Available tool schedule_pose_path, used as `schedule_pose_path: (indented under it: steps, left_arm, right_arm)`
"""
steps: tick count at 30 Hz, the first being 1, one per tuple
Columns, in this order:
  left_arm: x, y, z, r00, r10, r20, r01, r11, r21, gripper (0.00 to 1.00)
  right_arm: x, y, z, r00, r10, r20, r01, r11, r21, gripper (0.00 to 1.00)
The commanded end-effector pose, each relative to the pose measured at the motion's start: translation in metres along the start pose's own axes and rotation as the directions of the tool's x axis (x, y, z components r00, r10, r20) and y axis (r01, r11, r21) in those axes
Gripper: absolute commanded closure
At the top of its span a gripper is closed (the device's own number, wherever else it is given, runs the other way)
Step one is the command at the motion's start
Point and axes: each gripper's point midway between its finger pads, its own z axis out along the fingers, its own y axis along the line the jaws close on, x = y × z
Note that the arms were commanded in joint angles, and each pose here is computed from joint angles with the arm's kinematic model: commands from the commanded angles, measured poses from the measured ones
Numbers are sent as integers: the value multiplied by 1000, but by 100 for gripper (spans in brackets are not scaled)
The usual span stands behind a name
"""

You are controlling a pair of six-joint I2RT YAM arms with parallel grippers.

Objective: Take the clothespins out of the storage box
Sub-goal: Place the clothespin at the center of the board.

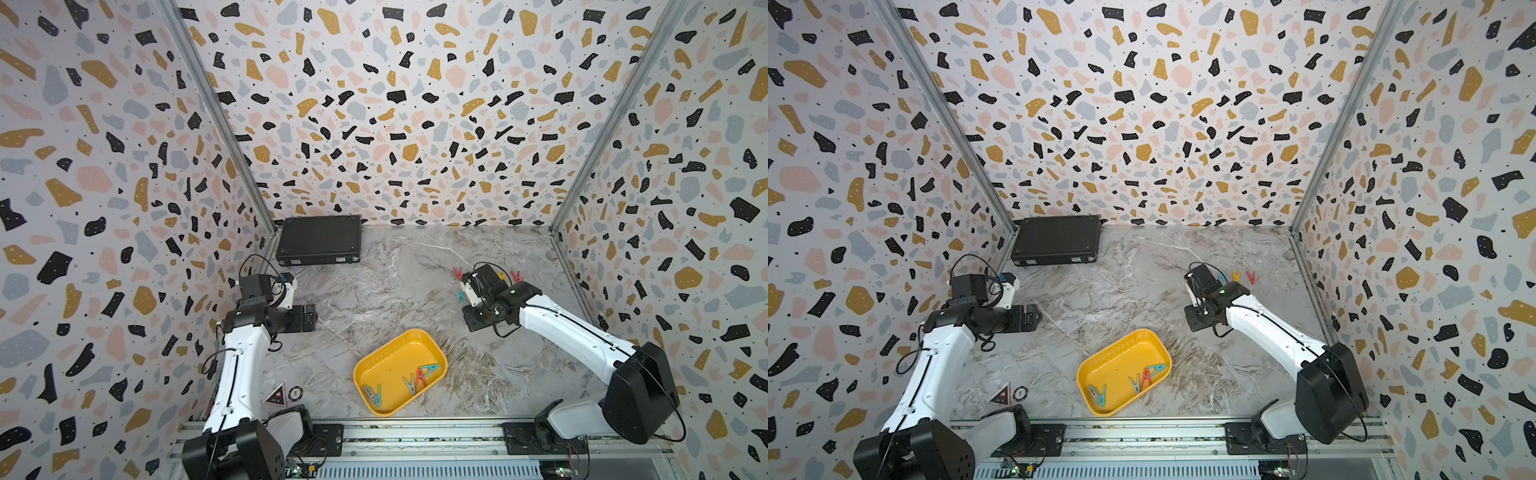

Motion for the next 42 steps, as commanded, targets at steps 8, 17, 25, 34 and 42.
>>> schedule_pose_path:
  steps: [8,17,25,34,42]
  left_arm:
    - [0,-1,-1,1000,8,1,-8,1000,15,0]
    - [-1,-2,-2,1000,10,7,-10,1000,17,0]
    - [-1,-3,-2,1000,8,6,-8,1000,25,0]
    - [-1,-4,-3,1000,9,10,-10,1000,28,0]
    - [-1,-4,-3,1000,10,13,-10,1000,26,0]
  right_arm:
    - [2,-75,16,983,158,-93,-145,980,135,100]
    - [-12,-133,26,962,249,-110,-214,943,256,100]
    - [-9,-178,43,932,338,-128,-282,902,327,100]
    - [-25,-201,57,934,337,-120,-276,893,356,100]
    - [-31,-211,81,929,340,-145,-274,897,348,100]
